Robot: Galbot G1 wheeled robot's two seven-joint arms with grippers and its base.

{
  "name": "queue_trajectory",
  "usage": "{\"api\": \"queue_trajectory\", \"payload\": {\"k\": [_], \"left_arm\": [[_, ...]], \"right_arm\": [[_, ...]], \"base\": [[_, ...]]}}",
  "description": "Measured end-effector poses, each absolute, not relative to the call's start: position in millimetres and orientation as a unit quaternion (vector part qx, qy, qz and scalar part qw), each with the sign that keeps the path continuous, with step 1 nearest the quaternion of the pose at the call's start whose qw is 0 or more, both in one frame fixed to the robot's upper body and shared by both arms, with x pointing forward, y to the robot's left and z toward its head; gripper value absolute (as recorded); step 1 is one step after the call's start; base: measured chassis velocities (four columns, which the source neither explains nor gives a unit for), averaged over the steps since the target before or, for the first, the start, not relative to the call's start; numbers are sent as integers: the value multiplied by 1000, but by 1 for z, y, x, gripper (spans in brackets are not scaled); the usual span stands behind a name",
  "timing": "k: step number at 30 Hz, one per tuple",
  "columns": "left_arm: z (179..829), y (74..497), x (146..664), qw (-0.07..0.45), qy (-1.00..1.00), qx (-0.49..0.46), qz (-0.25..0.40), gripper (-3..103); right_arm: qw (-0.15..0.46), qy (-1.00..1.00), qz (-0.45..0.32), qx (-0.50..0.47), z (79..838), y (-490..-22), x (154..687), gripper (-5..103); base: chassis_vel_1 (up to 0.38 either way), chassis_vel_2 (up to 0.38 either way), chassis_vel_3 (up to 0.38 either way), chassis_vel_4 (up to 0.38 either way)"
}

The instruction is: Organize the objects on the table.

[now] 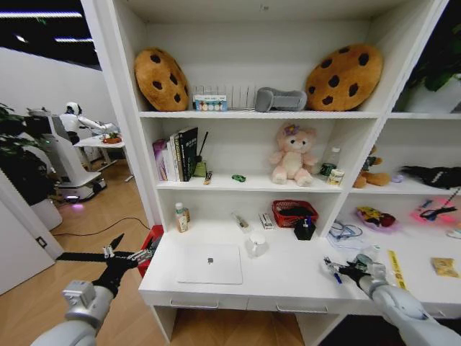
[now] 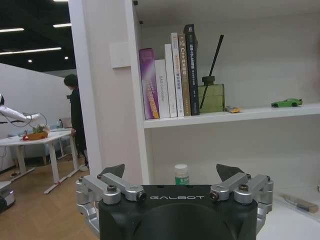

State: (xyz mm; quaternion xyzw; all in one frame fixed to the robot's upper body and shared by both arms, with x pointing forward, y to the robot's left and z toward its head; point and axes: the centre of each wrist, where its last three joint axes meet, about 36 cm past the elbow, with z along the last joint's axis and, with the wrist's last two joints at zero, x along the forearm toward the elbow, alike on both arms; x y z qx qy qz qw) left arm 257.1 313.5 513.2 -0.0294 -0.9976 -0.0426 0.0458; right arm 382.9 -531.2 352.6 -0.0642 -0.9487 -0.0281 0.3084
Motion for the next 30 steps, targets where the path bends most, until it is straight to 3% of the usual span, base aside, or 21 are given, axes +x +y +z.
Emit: {"api": "queue_trajectory", "payload": {"k": [16, 22, 25, 30], "left_arm": [[513, 314, 257, 46, -998, -29, -43, 100], [513, 314, 257, 46, -998, -29, -43, 100], [513, 314, 257, 46, -998, -29, -43, 100], [513, 314, 257, 46, -998, -29, -43, 100]], "right_arm": [[304, -950, -53, -57, 343, -524, 418, 103], [317, -945, -50, -61, 338, -524, 418, 97], [320, -944, -48, -66, 335, -524, 416, 92], [320, -943, -43, -77, 327, -530, 413, 71]], "base": [[0, 0, 0, 0], [0, 0, 0, 0], [0, 0, 0, 0], [0, 0, 0, 0]]}}
